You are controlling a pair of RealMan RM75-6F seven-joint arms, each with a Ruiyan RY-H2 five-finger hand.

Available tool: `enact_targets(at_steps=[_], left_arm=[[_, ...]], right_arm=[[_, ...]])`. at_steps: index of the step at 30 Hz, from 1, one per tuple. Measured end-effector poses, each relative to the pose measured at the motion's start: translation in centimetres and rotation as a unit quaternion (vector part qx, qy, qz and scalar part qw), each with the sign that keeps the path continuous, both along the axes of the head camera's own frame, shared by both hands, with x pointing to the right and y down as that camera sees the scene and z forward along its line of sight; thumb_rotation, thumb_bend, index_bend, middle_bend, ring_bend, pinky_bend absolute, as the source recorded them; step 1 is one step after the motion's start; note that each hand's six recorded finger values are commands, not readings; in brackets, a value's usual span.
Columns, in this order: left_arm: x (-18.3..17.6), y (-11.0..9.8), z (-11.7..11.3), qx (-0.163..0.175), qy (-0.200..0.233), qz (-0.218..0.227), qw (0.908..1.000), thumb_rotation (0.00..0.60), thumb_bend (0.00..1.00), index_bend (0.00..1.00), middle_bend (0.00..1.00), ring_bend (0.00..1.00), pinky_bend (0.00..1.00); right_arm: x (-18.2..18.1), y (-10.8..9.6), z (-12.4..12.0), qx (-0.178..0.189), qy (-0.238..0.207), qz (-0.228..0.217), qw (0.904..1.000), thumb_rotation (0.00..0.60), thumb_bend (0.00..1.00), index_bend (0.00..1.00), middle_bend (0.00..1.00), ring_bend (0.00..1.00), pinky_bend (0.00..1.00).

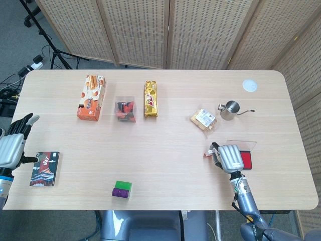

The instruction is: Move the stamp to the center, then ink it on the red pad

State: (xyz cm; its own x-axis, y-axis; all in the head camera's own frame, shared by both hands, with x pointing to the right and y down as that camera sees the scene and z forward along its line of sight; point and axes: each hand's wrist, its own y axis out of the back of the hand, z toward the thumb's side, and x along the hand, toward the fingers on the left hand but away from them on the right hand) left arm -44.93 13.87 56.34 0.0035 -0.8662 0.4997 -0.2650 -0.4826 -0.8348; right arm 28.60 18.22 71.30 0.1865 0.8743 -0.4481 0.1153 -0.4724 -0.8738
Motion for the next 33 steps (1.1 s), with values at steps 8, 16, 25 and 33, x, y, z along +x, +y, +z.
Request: enact_targets(at_steps=[8,16,25,33], left_arm=[[0.44,0.06,0.32,-0.002,-0.001,0.006,1.0000,0.600,0.08,0.00,0.00,0.00,0.00],[0.49,0.09,0.49,-0.004,-0.004,0.005,1.0000,0.600,0.08,0.00,0.00,0.00,0.00],[0.56,0.12,0.56,-0.005,-0.005,0.007,1.0000,0.600,0.08,0.00,0.00,0.00,0.00],[0.57,0.15,0.56,-0.005,-0.005,0.007,1.0000,0.600,0.08,0.00,0.00,0.00,0.00]], right_arm=[[0.54,0.38,0.61,-0.007,-0.002,0.002,1.0000,0.600,0.57,0.55,0.99,1.00,1.00],[0.57,0.56,0.86,-0.010,-0.004,0.000,0.9999,0.600,0.46,0.53,0.99,1.00,1.00],[0.70,0.50,0.74,-0.008,-0.007,0.002,0.9999,0.600,0.44,0.48,0.99,1.00,1.00],[0.72,0.19,0.68,-0.004,-0.008,0.006,0.9999,0.600,0.44,0.46,0.99,1.00,1.00]])
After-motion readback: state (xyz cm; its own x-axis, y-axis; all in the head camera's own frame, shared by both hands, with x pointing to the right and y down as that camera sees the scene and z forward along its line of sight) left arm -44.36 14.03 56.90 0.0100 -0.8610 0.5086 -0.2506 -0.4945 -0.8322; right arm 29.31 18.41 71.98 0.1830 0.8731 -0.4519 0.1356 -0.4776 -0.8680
